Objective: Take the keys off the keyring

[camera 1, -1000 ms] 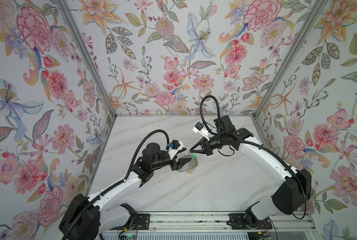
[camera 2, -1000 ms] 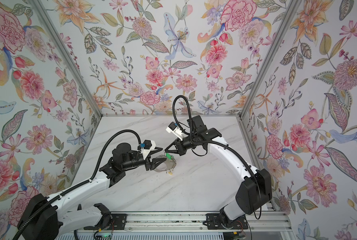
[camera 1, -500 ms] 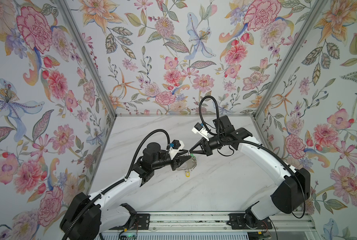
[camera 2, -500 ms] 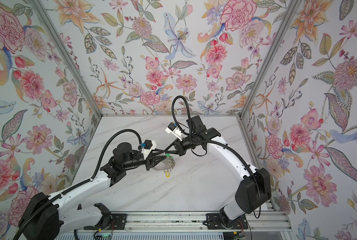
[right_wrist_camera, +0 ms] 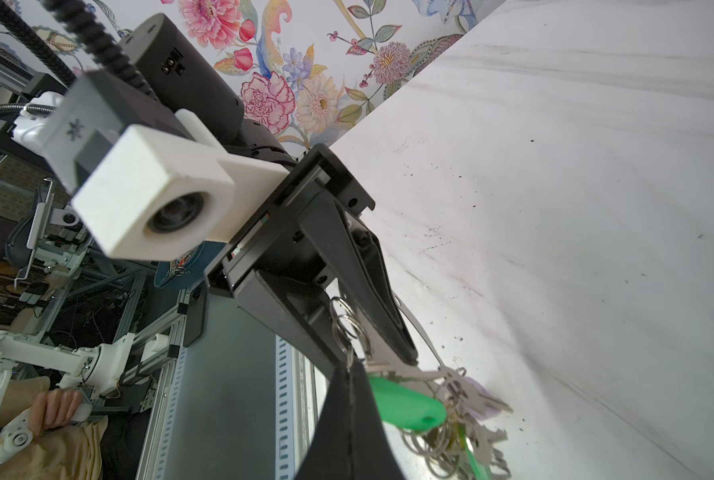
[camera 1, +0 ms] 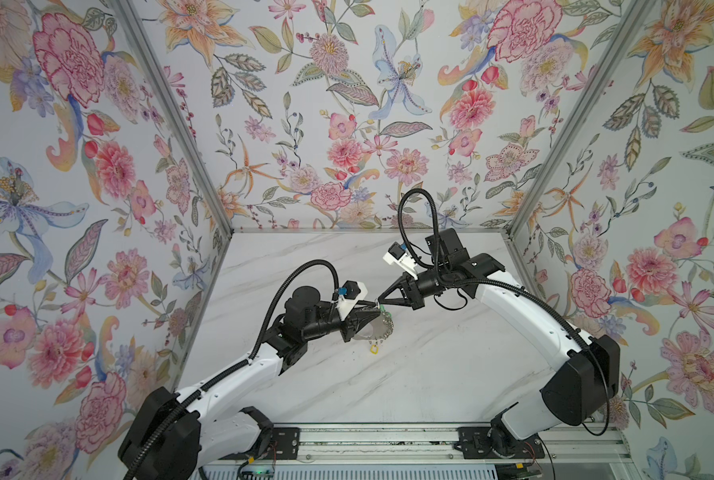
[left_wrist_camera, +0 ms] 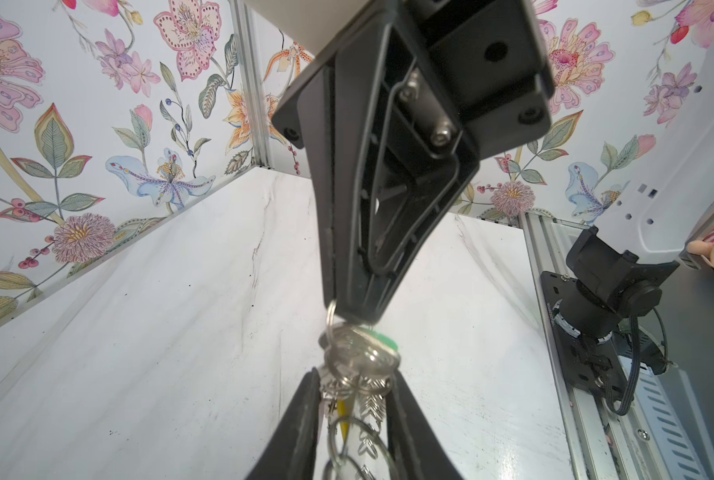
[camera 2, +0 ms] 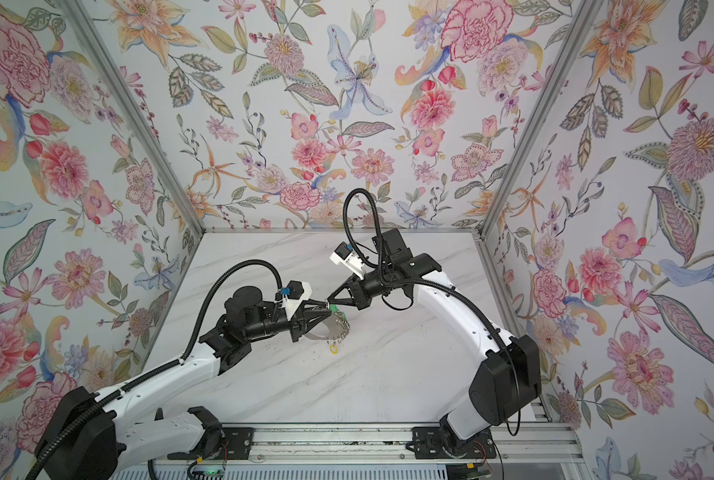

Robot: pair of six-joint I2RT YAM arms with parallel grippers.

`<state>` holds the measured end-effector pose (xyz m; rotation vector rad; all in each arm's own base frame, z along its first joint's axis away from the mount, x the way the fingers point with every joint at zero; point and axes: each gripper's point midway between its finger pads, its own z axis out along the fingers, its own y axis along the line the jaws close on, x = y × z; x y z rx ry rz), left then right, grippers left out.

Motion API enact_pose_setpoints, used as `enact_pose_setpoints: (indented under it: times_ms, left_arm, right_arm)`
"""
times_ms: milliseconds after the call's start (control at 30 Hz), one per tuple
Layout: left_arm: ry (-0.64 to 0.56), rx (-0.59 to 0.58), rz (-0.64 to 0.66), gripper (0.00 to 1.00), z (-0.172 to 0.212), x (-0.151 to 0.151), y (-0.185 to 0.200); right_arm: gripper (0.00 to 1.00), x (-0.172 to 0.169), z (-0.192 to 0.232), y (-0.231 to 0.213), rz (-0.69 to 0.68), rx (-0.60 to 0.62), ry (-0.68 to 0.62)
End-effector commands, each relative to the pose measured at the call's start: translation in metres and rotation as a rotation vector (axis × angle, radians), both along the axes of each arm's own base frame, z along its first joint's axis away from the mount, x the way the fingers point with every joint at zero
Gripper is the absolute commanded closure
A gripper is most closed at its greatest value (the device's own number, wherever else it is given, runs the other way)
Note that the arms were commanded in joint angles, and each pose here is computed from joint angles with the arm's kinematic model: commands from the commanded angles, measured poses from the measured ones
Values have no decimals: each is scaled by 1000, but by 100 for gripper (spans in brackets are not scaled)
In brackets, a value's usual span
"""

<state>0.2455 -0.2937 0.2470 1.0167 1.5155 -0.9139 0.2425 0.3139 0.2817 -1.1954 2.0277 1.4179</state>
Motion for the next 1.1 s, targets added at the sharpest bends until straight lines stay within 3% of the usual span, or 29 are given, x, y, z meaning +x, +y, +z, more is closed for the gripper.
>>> enact_pose_setpoints:
  times_ms: [0,300,333,400,467,633,1067]
  left_arm:
    - [-41,-20,29,72,9,0,4]
    - [-63,-27,54,74,15,2,8]
    - [-66,-30,55,73,16,2,8]
    - [-63,-32,55,56,16,2,8]
    - [-67,-36,58,50,17,2,8]
    - [-67,-33,58,50,17,1,8]
    - [-55,-47,25,63,14,-5,1]
  right_arm:
    - [100,-3,14,1,31,37,-20]
    - [100,-8,6,4,43,29,4]
    - [100,-8,5,4,45,26,7]
    - [100,-9,4,6,54,29,14]
    - [100,-10,3,8,62,30,17]
    - [100,-12,4,10,72,34,19]
    - [100,-12,14,10,77,55,2]
